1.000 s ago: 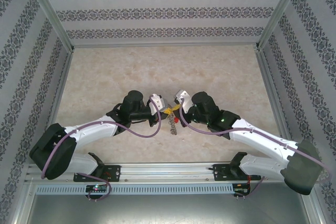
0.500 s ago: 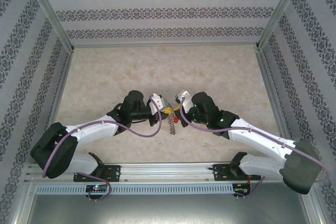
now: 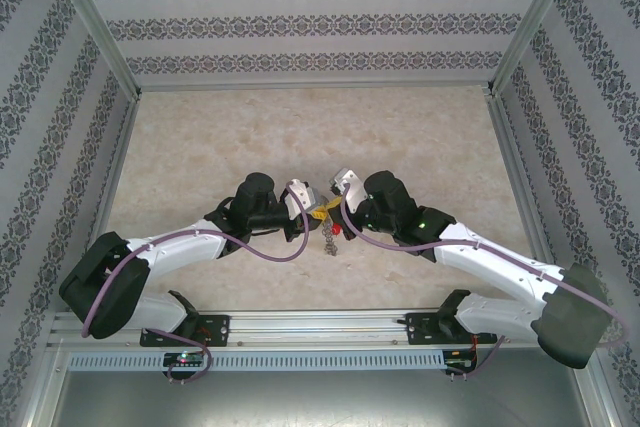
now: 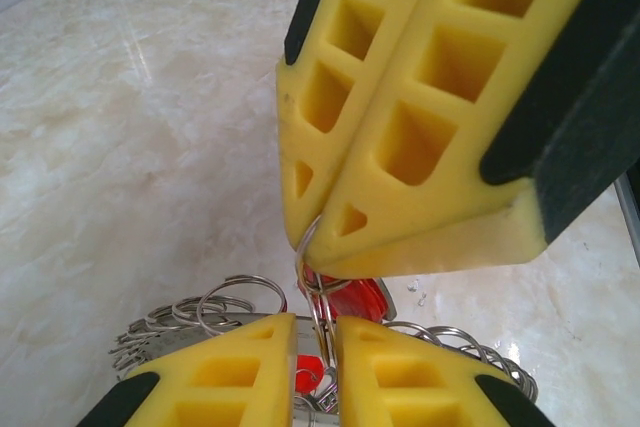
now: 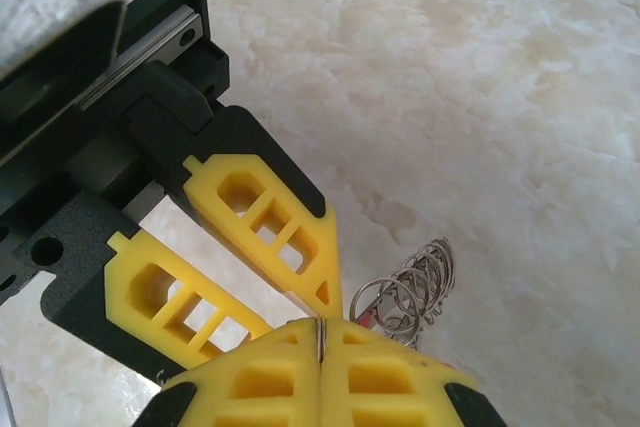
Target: Put the keys on the keyring
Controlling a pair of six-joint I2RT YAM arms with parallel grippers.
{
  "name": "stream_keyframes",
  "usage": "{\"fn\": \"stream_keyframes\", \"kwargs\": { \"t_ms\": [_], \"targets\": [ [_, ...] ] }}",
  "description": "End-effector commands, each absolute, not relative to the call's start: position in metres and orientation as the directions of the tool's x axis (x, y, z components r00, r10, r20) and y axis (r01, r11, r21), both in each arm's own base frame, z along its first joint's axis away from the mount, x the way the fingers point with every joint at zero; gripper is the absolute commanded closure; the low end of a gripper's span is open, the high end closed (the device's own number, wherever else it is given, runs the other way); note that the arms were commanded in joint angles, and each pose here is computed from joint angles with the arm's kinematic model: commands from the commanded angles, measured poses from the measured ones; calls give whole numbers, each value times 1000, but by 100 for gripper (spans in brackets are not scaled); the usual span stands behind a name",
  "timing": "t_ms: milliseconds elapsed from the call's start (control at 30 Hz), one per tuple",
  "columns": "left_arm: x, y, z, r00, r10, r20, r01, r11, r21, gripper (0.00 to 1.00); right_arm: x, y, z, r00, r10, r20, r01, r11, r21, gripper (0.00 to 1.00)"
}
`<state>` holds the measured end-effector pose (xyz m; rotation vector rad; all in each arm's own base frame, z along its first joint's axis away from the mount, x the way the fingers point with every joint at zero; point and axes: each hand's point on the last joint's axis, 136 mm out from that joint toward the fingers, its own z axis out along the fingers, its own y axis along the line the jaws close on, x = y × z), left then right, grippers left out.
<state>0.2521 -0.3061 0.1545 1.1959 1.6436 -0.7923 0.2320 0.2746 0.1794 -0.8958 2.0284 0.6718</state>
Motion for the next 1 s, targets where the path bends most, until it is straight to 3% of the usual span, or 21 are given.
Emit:
{"fn": "stream_keyframes", "kwargs": {
  "t_ms": [0, 233, 433, 700, 967],
  "targets": [
    [255, -311, 169, -67, 336, -939, 949, 312, 45, 81, 233, 282, 199, -389, -337, -857, -805, 577, 139, 100],
    [255, -311, 171, -62, 336, -940, 949, 311, 49, 83, 233, 284, 199, -389, -340, -856, -810, 570, 142, 100],
    [253, -310, 171, -61, 341, -938, 950, 307, 50, 100, 235, 279, 194, -399, -350, -847, -792, 597, 127, 100],
    [252, -310, 173, -71, 314, -947, 949, 314, 33, 100, 247, 260, 172, -527, -310, -791, -698, 689, 196, 100],
    [253, -310, 172, -73, 317, -946, 946, 321, 35, 100, 248, 267, 188, -489, -296, -820, -726, 659, 195, 100]
  ]
}}
